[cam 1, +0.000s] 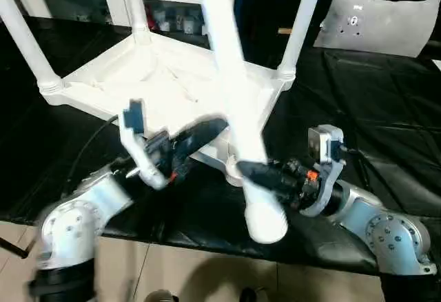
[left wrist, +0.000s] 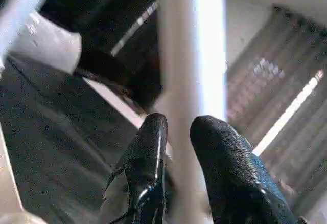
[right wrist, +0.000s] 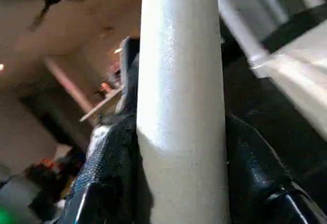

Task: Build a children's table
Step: Pick table leg

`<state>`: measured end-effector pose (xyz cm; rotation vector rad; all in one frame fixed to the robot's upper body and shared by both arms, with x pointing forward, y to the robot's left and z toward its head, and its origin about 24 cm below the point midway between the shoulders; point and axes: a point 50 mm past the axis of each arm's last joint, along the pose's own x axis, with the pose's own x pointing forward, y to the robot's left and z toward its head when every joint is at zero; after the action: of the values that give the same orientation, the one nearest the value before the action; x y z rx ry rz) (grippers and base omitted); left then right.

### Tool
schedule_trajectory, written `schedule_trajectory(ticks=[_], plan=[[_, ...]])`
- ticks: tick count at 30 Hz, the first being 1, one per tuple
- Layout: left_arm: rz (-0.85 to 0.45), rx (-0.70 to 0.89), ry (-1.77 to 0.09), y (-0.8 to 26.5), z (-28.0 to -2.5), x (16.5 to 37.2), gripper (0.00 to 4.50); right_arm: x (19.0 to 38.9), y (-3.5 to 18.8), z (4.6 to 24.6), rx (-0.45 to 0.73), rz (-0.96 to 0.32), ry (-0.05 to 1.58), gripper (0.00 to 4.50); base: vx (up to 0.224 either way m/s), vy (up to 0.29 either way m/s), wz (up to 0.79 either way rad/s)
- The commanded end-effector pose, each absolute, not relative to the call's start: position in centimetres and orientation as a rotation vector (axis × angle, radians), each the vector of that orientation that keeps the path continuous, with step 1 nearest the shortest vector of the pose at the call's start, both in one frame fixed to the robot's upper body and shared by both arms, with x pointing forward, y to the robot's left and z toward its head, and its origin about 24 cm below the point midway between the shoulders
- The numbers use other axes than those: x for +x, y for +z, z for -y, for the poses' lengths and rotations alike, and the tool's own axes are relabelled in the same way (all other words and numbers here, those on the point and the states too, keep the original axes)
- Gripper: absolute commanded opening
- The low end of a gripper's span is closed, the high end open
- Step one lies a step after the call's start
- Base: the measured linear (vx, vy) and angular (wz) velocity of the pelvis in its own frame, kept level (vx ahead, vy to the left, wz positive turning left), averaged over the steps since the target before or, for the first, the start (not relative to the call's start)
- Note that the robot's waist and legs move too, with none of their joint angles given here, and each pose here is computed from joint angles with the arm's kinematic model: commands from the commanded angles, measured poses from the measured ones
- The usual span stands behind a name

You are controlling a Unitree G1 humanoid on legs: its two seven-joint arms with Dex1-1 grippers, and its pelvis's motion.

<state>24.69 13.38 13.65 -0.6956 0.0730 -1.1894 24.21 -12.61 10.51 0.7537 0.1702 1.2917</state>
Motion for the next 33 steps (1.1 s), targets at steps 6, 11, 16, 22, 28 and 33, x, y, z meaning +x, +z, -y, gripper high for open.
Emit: schedule_trajectory(ticks=[6,11,16,22,28,33], plan=[[-0.045,-0.650,-1.229,13.6,-13.8,24.5,1.56,23.7,10.6,13.0,0.713,-0.175,1.303,1.86,0.000,0.000,0.00],[-0.031,-0.628,-1.260,13.7,-13.7,24.4,1.56,23.1,10.1,12.8,0.705,-0.214,1.330,1.86,0.000,0.000,0.00],[-0.038,-0.603,-1.272,13.5,-13.6,24.4,1.56,23.0,9.9,12.7,0.697,-0.225,1.340,1.86,0.000,0.000,0.00],[-0.036,-0.503,-1.274,13.3,-13.5,24.4,1.56,22.6,9.4,12.3,0.661,-0.255,1.361,1.86,0.000,0.000,0.00],[-0.001,-0.342,-1.231,13.2,-14.1,24.8,1.63,22.7,9.3,12.4,0.654,-0.258,1.355,1.86,0.000,0.000,0.00],[0.004,-0.124,-1.181,12.5,-14.8,25.2,2.00,22.9,8.9,12.9,0.638,-0.260,1.325,1.86,0.000,0.000,0.00]])
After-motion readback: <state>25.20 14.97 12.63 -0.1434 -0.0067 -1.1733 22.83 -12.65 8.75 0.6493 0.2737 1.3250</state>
